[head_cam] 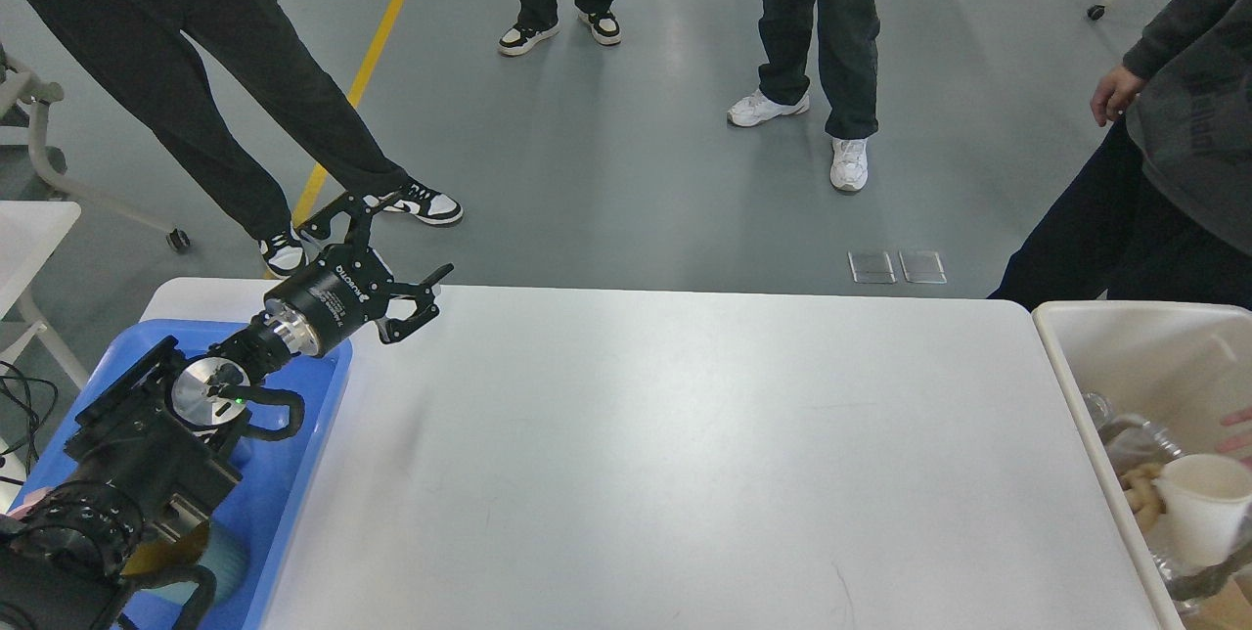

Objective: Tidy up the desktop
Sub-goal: 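Release the foil container into the white bin and raise the right gripper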

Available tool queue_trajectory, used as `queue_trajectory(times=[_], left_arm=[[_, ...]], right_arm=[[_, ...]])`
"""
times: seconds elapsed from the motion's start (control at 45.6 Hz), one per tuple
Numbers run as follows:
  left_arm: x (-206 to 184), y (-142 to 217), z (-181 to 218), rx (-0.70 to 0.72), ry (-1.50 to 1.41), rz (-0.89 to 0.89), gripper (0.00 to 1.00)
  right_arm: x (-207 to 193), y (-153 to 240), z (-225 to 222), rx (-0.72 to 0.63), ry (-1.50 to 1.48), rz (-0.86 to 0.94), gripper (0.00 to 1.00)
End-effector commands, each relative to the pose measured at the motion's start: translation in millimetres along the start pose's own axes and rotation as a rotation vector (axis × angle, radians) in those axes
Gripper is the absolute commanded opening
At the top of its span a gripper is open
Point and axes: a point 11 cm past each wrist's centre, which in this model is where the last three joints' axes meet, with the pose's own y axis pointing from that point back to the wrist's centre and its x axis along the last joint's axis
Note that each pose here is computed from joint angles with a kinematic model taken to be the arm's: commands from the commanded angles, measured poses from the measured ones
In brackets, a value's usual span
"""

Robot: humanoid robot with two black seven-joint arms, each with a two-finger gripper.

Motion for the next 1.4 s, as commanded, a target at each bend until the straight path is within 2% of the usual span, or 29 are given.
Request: queue_trajectory(times=[0.0,0.132,0.943,1.074,1.271,1.381], left_arm=[[2.8,3.0,-2.4,0.002,0.004,0.004,0.96],[3.3,3.8,-2.6,0.002,0.003,0.003,0.96],[4.4,5.8,-4.4,0.002,0.002,0.001,0.96],[4.6,5.9,-3.4,0.001,-0.001,0.003,0.96],[4.8,5.8,-3.5,0.003,-0.002,0.004,0.97],[4.7,5.8,-4.0,0.005,-0.003,0.004,0.96]], right_arm=[[-0.6,-0.3,-0.6,0.002,-0.006,0.004,0.88],[-0.2,-0.3,-1.5,0.005,-0.006,0.006,0.96],[1.3,1.0,-19.2,0.072,-0.16,-0.007,0.97],[14.8,6.1,-51.3,0.192,-0.335,0.005,0.97],[49.7,26.4,-114.8,0.45,-0.717,0.0,1.0],[52.1,38.7,-157.5,0.587,-0.883,-0.052,1.0]])
